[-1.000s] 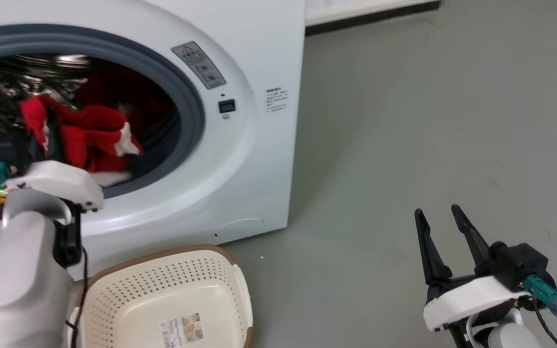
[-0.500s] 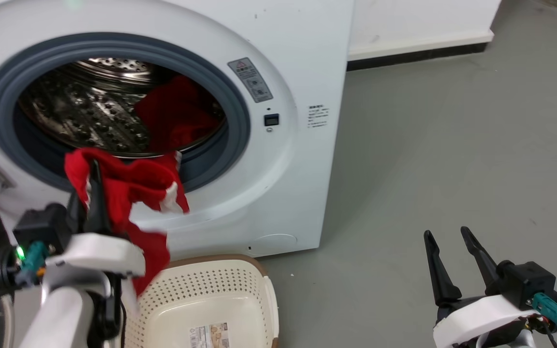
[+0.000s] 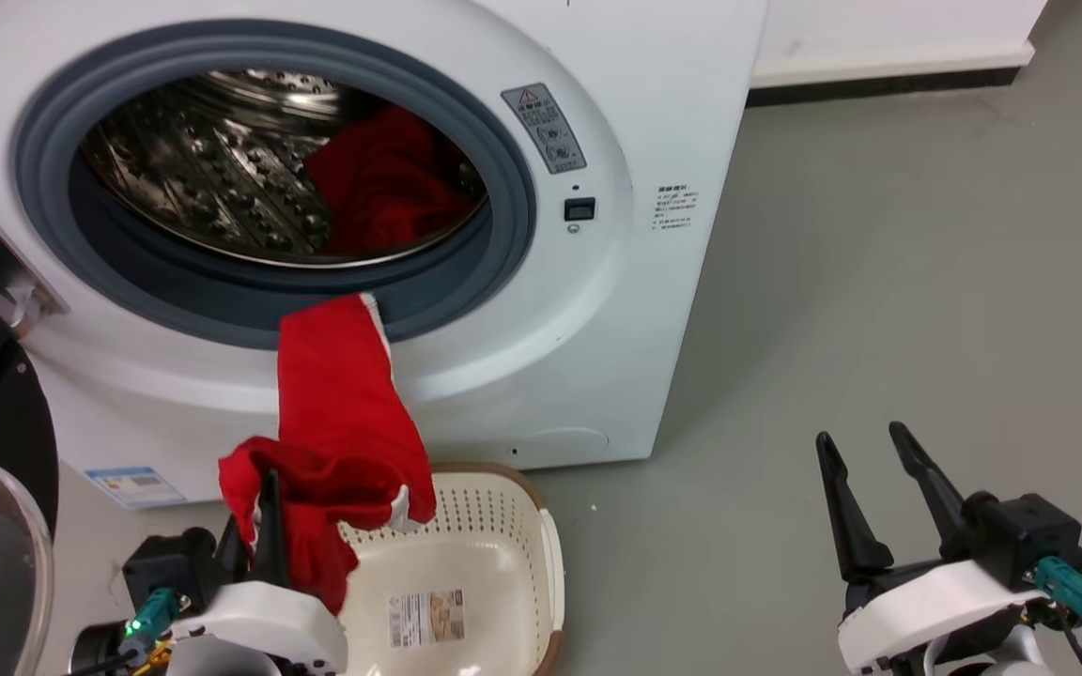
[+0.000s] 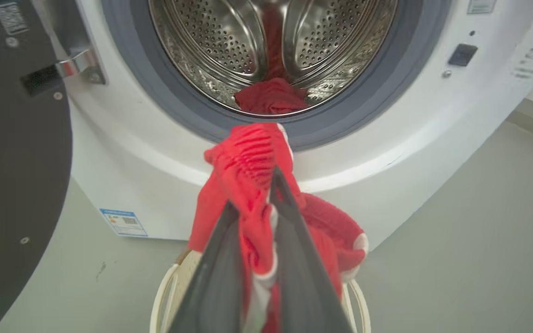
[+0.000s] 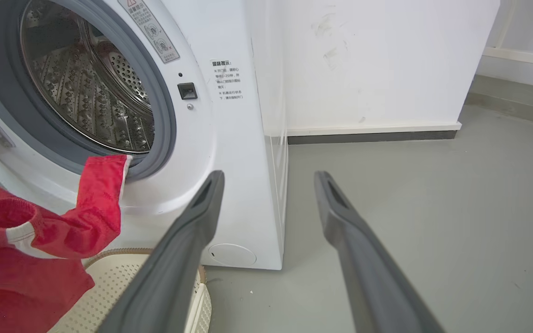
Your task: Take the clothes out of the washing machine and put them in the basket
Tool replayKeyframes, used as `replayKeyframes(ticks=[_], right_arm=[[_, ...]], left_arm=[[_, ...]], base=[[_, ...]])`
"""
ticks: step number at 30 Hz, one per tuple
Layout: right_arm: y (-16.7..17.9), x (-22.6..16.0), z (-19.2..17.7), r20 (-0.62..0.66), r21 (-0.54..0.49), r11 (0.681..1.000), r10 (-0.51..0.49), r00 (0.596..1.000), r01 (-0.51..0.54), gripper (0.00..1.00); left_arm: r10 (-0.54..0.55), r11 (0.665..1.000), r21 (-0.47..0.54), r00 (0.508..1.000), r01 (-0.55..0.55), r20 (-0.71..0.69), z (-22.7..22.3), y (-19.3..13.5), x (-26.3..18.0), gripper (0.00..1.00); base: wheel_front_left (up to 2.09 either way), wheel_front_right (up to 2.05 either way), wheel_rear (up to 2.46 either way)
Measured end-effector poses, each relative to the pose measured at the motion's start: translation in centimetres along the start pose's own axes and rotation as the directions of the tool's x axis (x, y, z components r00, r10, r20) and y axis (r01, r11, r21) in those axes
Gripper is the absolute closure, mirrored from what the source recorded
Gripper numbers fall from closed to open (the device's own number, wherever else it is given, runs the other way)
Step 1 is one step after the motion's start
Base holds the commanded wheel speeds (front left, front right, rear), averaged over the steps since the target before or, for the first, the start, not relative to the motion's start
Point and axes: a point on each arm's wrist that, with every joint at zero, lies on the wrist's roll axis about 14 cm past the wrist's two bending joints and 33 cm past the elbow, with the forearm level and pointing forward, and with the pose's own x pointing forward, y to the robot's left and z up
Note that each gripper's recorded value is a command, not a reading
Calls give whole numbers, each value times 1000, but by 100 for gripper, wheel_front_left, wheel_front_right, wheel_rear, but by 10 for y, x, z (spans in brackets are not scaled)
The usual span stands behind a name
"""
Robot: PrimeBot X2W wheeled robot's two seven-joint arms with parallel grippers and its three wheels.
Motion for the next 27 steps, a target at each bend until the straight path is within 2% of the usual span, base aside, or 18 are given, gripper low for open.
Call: replayKeyframes(ticks=[4, 16, 27], right_arm=[[-5, 8, -7, -23, -3, 1000, -13, 1000, 13, 0], [-30, 37, -36, -84, -17, 997, -74, 994, 73, 0], [-44, 61, -80, -167, -20, 995, -99, 981, 97, 0]], left_arm=[[7, 1000, -10, 996, -8, -91, -38, 3, 8, 100], [-5, 1000, -2, 957, 4, -291, -130, 7, 72, 100], [-2, 1000, 9, 852, 8, -523, -233, 15, 96, 100]], base=[[0, 0, 0], [0, 0, 0], [0, 0, 0]])
